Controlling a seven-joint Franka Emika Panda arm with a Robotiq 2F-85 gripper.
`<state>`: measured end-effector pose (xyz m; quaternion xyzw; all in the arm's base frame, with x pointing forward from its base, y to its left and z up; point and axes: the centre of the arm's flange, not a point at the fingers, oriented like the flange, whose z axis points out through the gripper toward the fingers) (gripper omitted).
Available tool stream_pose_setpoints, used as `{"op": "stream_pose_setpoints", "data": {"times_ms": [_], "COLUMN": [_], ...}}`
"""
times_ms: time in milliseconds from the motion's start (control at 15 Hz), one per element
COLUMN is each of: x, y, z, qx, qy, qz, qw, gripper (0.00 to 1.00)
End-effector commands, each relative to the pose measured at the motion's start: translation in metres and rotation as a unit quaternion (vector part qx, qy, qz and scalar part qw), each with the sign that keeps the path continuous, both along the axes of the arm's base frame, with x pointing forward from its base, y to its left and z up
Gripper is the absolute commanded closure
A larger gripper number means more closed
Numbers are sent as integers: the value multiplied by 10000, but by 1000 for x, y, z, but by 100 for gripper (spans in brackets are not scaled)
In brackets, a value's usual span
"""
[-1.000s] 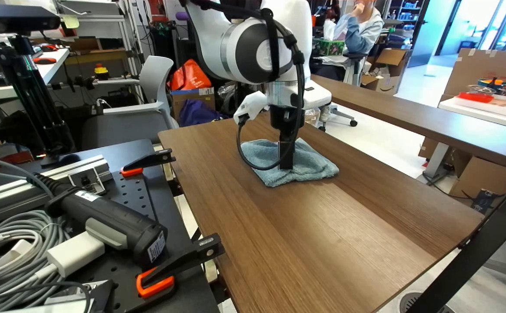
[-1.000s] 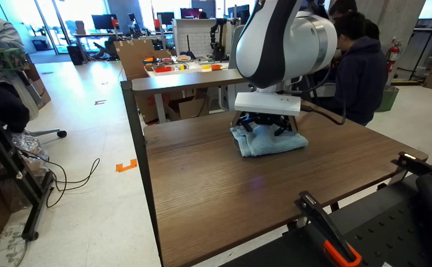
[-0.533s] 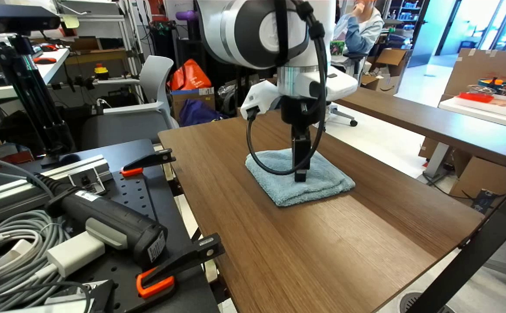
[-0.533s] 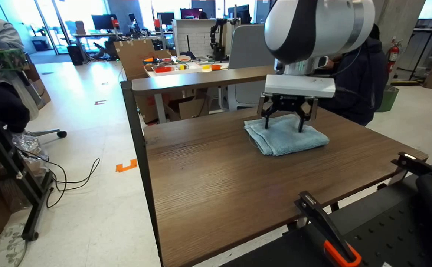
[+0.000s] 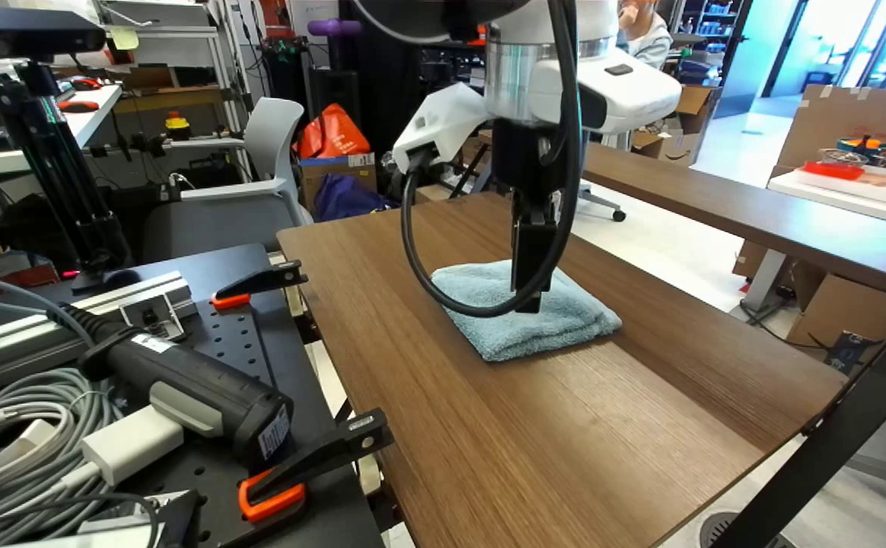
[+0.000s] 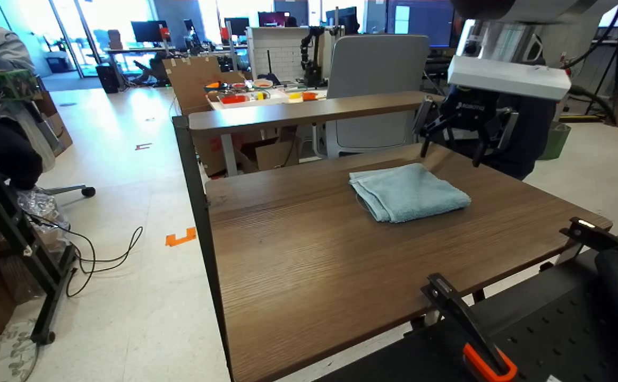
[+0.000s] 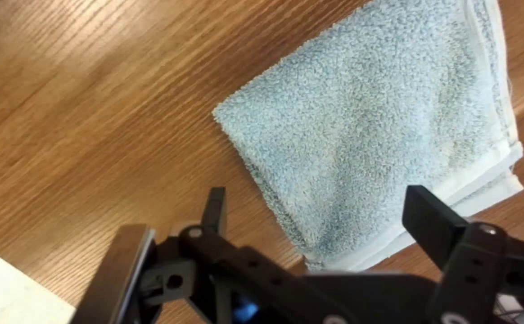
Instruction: Wipe the table with the cloth
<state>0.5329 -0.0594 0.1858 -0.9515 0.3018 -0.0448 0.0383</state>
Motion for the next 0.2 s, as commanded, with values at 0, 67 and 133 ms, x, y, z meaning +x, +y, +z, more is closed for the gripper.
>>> {"op": "stream_pose_setpoints", "data": {"times_ms": [0,67,133], "x": [-6,-11,-14], "y": [-5,-10,-12], "z": [7,14,19], "qx": [69,99,107], "qy": [-18,-29,-44], "qz": [-96,-169,-199], "qw": [9999,9998,9997], "gripper": [0,0,0]}}
